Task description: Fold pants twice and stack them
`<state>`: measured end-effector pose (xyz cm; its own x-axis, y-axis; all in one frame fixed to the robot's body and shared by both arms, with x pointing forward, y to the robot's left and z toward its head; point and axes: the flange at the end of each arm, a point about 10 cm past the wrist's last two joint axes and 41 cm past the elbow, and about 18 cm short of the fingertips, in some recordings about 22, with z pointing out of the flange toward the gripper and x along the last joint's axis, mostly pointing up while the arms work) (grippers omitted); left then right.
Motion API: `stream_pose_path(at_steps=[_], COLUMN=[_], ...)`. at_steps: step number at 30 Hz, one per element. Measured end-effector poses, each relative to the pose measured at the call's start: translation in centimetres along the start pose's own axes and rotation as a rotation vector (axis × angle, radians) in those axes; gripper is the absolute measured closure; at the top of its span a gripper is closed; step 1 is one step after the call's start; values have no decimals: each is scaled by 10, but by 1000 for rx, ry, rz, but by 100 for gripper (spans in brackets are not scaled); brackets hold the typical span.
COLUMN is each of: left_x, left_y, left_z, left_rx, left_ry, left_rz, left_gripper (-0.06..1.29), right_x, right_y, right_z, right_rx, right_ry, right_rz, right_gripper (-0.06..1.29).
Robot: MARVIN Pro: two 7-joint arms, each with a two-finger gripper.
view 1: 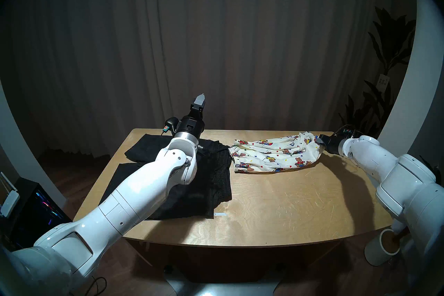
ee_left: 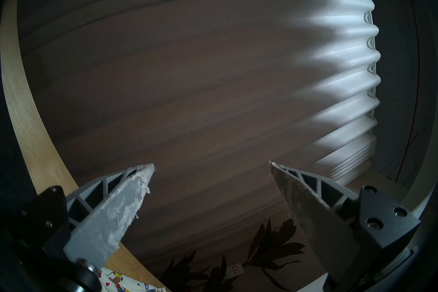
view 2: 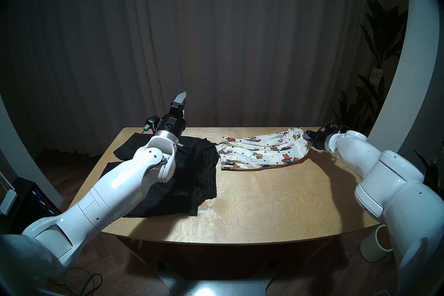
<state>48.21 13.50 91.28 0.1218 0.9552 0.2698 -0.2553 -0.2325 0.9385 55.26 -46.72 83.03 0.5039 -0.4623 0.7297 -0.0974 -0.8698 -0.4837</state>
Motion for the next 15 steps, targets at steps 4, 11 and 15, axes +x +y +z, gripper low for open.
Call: stream_pose_path(at_steps=[4,11,15], left_x=[1,2,2], left_y=[0,-1,-1], left_z=[-1,-1,-2], left_rx=[3,11,14], left_ry=[2,5,8], left_rz=[-5,-18,-24], left_gripper=[-2,-2,-2], right_x=[5,10,10], right_y=[-9,-29,-38], right_z=[3,12,16], right_rx=[8,22,33], right_ry=[-4,-23,-32], right_rz=[-44,-163,-216], right_gripper=[126,126,126])
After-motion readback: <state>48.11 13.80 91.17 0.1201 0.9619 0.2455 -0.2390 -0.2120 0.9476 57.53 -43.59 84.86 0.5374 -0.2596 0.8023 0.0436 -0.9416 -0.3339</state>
